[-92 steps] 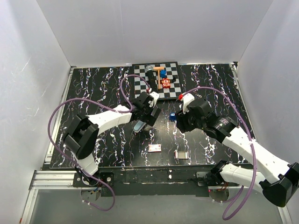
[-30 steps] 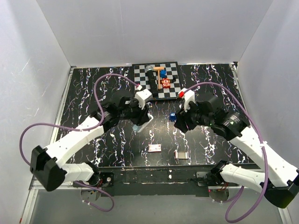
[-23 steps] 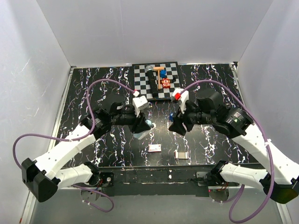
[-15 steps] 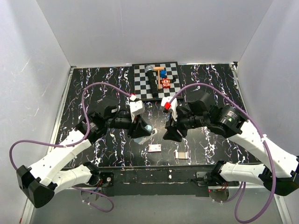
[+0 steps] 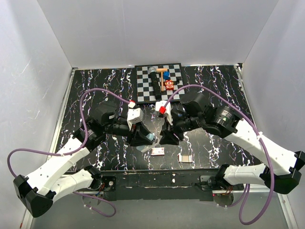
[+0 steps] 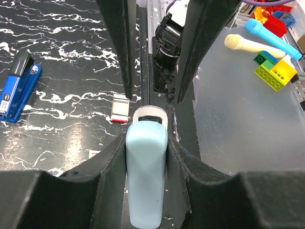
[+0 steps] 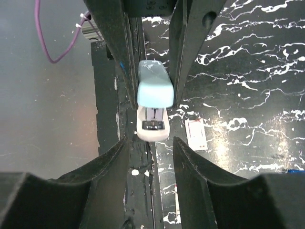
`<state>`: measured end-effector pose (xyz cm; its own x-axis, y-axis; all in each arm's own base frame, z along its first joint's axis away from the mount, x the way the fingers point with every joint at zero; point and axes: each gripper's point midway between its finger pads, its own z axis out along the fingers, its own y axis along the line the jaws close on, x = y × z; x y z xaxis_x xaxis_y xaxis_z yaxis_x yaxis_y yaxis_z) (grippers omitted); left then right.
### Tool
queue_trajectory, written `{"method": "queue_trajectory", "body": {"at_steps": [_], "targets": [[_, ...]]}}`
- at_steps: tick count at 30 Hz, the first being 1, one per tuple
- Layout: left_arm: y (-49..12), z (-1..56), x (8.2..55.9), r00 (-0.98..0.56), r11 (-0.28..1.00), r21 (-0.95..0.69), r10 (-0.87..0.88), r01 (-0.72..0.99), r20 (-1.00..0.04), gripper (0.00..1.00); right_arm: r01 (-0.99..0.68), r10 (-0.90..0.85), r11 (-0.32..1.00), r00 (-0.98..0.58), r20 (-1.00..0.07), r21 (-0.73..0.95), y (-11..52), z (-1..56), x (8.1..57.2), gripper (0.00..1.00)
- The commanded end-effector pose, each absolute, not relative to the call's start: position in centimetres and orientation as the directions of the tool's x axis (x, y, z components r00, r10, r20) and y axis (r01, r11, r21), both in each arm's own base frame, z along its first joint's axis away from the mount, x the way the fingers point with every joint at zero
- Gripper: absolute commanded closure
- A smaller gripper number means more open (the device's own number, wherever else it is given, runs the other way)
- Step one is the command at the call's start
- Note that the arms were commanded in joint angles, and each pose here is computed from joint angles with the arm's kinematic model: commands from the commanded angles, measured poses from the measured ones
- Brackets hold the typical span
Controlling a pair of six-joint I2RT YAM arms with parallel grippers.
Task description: Unload the staples from the stapler
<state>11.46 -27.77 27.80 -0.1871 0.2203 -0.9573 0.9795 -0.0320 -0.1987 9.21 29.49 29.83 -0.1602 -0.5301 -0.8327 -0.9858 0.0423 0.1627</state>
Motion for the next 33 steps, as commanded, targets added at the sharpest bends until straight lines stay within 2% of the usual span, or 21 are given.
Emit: {"method": "queue_trajectory", "body": {"at_steps": [1, 27, 33], "targets": [[-27.7, 28.9, 10.9, -0.148, -0.069, -0.163, 0.181, 0.984, -0.972, 1.0, -0.989, -0.435, -0.029, -0.121, -0.892, 0.148, 31.4, 32.7, 8.7, 0.51], [-27.3, 30.0, 10.3, -0.12, -0.078, -0.132, 0.145, 0.988, -0.982, 1.0, -0.982, -0.445, -0.051, -0.141, -0.884, 0.182, 33.1, 31.2, 8.3, 0.56], [-27.2, 30.2, 10.3, -0.112, -0.073, -0.123, 0.137, 0.99, -0.984, 1.0, -0.981, -0.46, -0.047, -0.145, -0.876, 0.188, 33.3, 30.7, 8.2, 0.62]]}}
